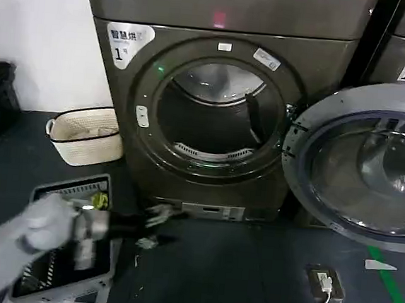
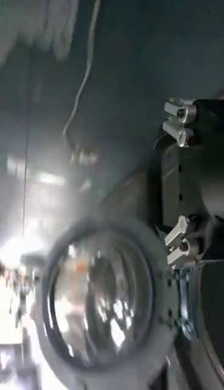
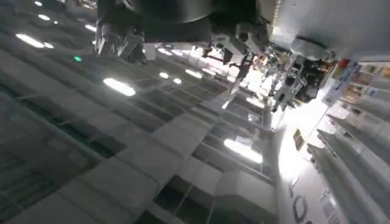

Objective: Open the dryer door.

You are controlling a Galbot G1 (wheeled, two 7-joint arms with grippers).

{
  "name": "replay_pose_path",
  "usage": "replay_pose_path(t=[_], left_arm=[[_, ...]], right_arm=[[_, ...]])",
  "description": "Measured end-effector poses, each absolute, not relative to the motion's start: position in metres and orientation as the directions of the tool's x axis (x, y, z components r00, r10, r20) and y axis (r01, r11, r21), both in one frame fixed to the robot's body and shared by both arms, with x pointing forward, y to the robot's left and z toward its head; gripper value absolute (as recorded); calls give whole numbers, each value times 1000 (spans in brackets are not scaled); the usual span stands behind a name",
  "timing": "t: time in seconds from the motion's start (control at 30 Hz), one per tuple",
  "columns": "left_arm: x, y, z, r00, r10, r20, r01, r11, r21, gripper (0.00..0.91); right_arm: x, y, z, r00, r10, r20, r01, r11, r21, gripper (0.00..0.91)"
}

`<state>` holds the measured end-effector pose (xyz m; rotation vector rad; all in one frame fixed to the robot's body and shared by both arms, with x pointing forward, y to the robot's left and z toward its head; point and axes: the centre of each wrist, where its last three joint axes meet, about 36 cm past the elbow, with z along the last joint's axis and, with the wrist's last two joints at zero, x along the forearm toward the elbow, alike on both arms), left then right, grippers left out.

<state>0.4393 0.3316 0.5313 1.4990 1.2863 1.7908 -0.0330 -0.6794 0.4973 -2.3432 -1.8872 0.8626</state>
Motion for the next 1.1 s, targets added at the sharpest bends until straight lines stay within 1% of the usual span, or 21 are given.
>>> replay_pose_path(t=[0.1,0.17,0.27,0.37,0.53,0.73,0.93,1.1], left_arm=[[439,361,542,-250,737,628,153,-610,777,907],[437,371,551,-228,676,701,96,-701,707,907],[434,380,564,-288,536,794,40,-822,569,907],[438,389,574,-374,392,841,-7,-907,420,907],[436,400,578,-448,162,879,-25,-985,169,907],[436,412,575,-458,61,887,-14,-998,62,907],[436,414,578,-460,50,887,-11,-999,51,907],[434,413,574,-453,40,890,-16,-999,36,907]], right_arm=[[-32,-680,495,125,915,-384,908,-261,-327,907],[-33,-680,491,138,924,-356,917,-255,-306,907],[-38,-679,489,128,931,-342,925,-237,-296,907],[-41,-679,489,128,936,-327,940,-220,-260,907],[-40,-676,488,130,938,-321,958,-202,-204,907],[-39,-676,485,106,930,-353,964,-183,-192,907],[-38,-673,476,91,935,-344,966,-168,-199,907],[-37,-671,472,90,938,-335,965,-165,-203,907]])
